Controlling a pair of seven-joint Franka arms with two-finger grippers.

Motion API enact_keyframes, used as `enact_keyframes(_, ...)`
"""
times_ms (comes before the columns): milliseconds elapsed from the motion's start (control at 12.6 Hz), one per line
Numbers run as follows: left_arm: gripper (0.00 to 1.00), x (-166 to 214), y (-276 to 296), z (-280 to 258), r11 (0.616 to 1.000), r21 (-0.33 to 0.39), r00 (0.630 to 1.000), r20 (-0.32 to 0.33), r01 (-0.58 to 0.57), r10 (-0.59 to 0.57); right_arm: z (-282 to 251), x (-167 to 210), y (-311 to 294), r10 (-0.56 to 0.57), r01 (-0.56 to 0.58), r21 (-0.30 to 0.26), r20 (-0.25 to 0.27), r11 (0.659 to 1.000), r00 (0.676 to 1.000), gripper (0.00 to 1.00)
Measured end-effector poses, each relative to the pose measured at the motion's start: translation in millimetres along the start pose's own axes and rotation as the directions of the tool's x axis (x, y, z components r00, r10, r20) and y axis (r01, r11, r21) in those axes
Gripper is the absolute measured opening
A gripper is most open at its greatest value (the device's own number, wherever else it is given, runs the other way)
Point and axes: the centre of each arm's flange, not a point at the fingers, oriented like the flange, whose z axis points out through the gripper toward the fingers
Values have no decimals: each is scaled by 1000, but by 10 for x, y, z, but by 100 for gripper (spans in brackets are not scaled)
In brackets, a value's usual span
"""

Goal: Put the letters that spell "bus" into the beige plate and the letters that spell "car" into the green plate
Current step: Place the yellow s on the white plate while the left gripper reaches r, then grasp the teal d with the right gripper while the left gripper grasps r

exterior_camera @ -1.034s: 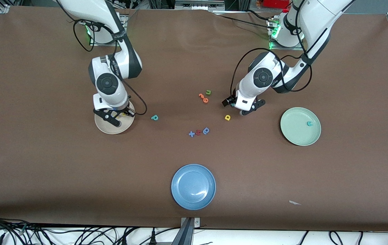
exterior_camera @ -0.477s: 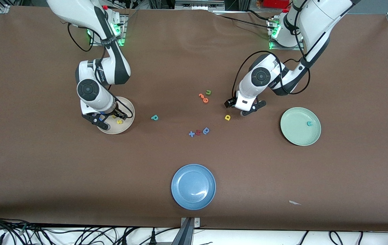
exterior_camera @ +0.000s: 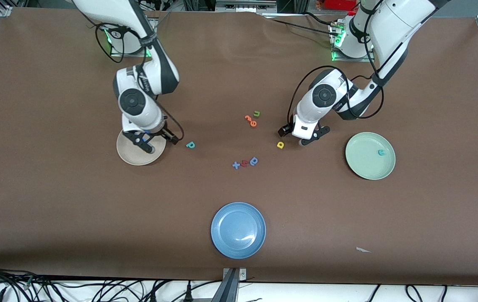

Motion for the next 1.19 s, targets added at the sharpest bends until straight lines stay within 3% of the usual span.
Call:
enact_keyframes(318, 86, 7, 9, 34, 1000, -16, 1000, 4, 14, -14, -10, -247, -342, 55, -54, 42, -23, 998, 998, 85)
enact_keyframes(477, 80, 3, 4, 62, 1000, -14, 1000, 9, 19, -19, 109, -400, -577, 71, -69, 47, -41, 997, 997, 82)
enact_keyframes(557, 71, 2, 2, 69, 1000, -13, 1000, 11, 21, -21, 179, -441, -671, 70, -68, 47, -49, 997, 996, 82)
enact_keyframes(636, 64, 1, 12, 61, 1000, -15, 1000, 10, 21, -21, 250, -445, -745, 72, -69, 50, -57, 996, 996, 78)
enact_keyframes(716, 63, 0, 13, 61, 1000, -15, 1000, 10, 27, -27, 320, -425, -794, 72, -69, 51, -64, 996, 995, 77)
enact_keyframes(795, 55, -5, 28, 50, 999, -20, 999, 9, 35, -35, 390, -405, -819, 73, -69, 48, -69, 996, 995, 77)
enact_keyframes(1193, 49, -15, 46, 41, 999, -24, 999, 8, 46, -46, 467, -336, -814, 75, -72, 39, -76, 997, 994, 72)
